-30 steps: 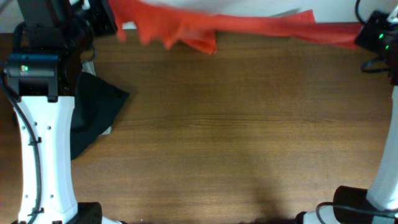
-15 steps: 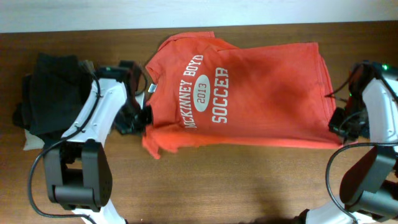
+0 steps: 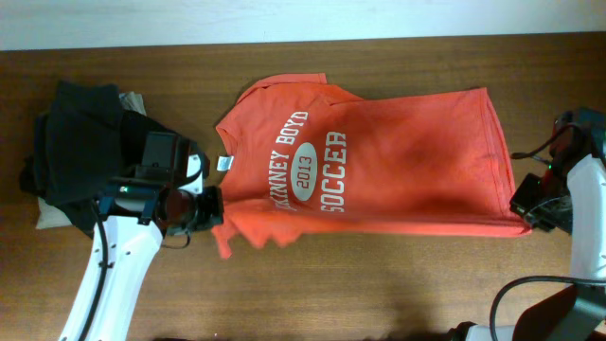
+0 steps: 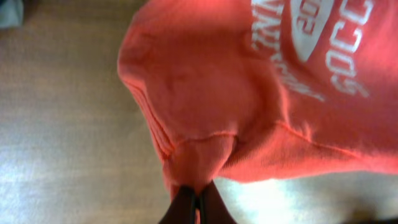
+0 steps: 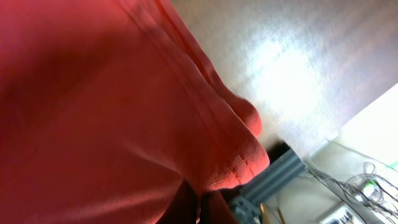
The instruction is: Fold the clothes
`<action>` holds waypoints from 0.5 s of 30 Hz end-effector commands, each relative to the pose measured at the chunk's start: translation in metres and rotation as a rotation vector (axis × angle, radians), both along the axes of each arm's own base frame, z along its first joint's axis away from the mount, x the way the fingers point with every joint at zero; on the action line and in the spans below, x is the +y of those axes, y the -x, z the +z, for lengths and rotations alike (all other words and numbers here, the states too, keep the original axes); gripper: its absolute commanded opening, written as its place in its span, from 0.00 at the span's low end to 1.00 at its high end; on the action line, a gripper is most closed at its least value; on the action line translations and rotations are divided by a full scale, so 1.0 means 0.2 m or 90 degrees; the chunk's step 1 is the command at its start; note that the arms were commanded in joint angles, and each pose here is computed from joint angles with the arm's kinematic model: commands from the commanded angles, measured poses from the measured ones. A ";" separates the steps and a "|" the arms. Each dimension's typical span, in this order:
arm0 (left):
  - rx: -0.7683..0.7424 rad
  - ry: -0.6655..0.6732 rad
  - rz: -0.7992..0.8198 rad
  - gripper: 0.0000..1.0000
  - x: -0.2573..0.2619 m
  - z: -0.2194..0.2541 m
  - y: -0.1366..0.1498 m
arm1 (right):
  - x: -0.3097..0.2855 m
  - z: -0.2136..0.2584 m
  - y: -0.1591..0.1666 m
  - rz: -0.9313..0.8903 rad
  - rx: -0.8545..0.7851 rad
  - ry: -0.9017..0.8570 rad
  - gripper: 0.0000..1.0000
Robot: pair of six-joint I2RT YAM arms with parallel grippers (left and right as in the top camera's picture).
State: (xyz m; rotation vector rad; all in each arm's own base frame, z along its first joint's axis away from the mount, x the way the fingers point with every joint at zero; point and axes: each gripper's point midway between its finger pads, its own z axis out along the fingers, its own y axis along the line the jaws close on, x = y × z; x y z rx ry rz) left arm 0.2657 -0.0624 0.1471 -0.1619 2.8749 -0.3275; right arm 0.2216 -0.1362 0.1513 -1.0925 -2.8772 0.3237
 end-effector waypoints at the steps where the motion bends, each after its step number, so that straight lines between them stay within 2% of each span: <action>1: -0.068 0.023 0.026 0.00 -0.03 0.00 -0.19 | -0.04 -0.03 -0.07 -0.012 -0.024 0.012 0.04; 4: -0.129 0.067 0.010 0.01 -0.10 0.00 -0.38 | -0.06 -0.07 -0.19 -0.012 -0.074 0.004 0.04; 10: -0.201 0.079 -0.003 0.01 -0.17 -0.16 -0.70 | -0.09 -0.17 -0.42 0.000 -0.144 -0.006 0.04; 15: -0.209 0.082 -0.015 0.04 -0.23 -0.34 -0.83 | -0.08 -0.30 -0.57 0.025 -0.160 -0.011 0.04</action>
